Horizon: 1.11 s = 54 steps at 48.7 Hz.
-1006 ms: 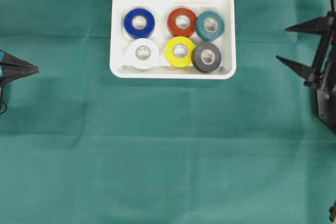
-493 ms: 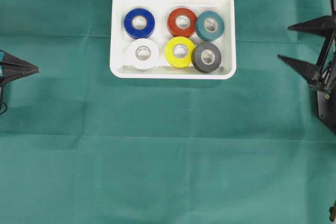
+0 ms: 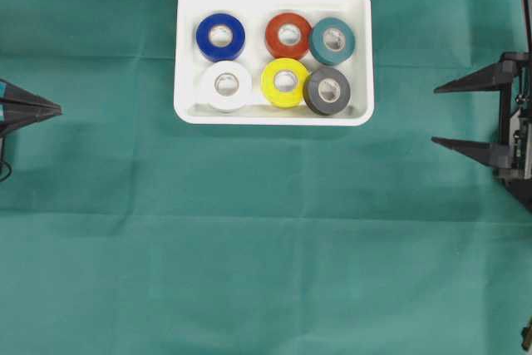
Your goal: Put the tape into the white case with the right arm.
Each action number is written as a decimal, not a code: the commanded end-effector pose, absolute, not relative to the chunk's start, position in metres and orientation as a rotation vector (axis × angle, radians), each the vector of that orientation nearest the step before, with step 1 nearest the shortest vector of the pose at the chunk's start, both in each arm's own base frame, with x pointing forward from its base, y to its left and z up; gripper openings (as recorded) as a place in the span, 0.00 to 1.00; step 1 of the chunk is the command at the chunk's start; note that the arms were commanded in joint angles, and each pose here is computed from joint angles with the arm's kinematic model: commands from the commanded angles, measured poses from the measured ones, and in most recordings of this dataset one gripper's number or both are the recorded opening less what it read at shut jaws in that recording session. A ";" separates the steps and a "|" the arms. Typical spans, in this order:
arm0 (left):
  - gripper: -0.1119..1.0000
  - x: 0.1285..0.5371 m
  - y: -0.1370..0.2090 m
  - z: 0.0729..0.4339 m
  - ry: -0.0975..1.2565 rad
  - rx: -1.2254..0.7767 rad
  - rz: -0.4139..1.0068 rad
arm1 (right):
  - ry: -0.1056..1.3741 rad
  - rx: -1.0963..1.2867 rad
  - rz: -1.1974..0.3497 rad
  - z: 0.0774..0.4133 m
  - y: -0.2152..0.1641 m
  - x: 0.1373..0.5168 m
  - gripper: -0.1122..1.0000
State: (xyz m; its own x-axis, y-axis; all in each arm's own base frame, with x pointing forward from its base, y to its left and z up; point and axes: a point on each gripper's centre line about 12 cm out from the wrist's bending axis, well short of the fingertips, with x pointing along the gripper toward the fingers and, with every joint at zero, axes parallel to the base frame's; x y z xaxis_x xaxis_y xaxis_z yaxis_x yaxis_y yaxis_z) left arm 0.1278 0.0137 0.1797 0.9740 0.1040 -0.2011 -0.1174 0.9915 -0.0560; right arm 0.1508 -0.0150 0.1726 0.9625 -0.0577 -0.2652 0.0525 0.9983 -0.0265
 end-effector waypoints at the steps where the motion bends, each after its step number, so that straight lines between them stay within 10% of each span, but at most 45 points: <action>1: 0.11 0.129 0.014 0.185 0.185 -0.067 0.115 | 0.254 -0.061 -0.002 0.178 -0.009 0.154 0.64; 54: 0.11 0.128 0.014 0.178 0.185 -0.069 0.116 | 0.326 -0.075 0.028 0.153 -0.003 0.145 0.64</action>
